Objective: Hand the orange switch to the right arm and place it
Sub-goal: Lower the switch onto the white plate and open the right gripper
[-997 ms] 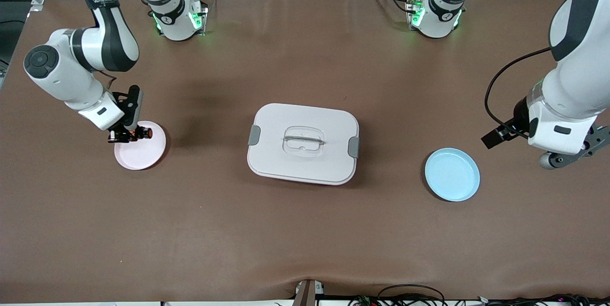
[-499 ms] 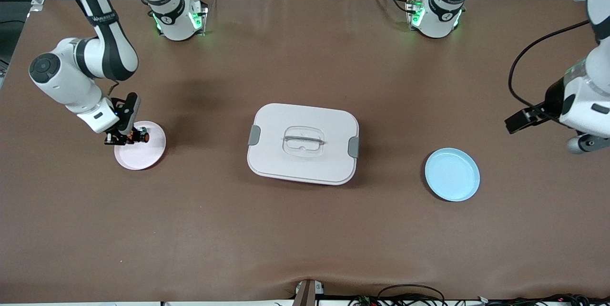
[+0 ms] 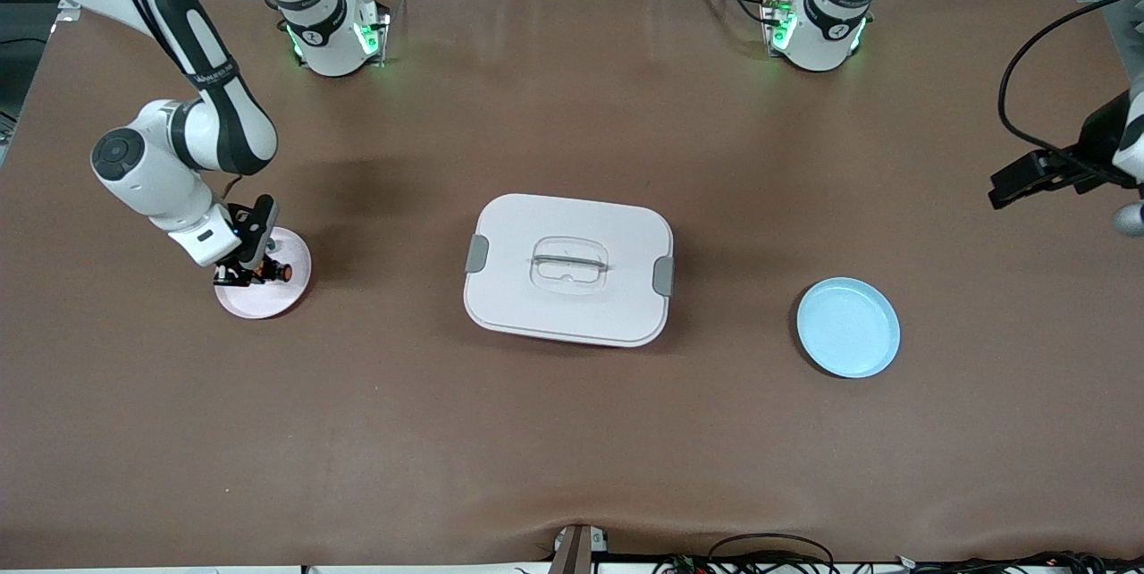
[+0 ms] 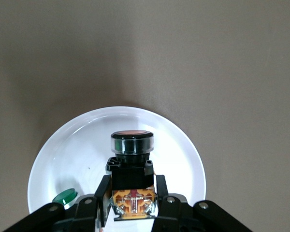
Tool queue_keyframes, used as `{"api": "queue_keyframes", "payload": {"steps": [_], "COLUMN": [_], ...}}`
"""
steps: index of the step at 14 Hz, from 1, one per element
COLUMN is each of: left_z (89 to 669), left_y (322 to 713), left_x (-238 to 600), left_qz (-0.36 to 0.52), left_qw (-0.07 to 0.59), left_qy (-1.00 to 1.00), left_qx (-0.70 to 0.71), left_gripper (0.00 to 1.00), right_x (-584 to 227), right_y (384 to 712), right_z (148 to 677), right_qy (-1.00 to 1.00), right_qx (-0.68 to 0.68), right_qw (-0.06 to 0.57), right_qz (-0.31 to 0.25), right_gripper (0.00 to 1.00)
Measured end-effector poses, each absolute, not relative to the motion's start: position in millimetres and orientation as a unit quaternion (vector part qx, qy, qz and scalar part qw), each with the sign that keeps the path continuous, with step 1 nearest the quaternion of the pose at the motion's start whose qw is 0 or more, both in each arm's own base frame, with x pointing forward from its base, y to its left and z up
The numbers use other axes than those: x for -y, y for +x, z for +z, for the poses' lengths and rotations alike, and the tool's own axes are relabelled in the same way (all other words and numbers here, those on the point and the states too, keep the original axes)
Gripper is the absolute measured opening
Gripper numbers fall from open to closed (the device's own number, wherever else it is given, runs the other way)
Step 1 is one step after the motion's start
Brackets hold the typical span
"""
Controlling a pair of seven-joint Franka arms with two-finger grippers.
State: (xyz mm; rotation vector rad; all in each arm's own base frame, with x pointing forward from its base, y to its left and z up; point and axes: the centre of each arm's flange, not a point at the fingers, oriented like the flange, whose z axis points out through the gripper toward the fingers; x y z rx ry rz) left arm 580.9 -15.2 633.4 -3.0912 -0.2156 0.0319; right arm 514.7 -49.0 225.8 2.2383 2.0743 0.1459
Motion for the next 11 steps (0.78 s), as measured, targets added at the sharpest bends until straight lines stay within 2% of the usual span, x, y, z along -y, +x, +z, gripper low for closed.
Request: {"api": "queue_keyframes", "payload": {"steps": [5, 11], "left_z": [637, 640], "left_y": [562, 557], "left_x": [11, 27], "left_qz": [0.014, 0.001], "left_qw": [0.024, 0.024], "left_qy": [-0.999, -0.999], "left_qx": [0.046, 0.024], "left_gripper": [1.0, 1.0], "right_x": [62, 67], "right_y": [512, 515], "right_z": [205, 191], "right_qy": [0.741, 0.744], "right_qx": [-0.669, -0.665], "right_qw": [0.042, 0.04], "right_qz": [0.045, 0.042], "right_gripper": [0.41, 0.41]}}
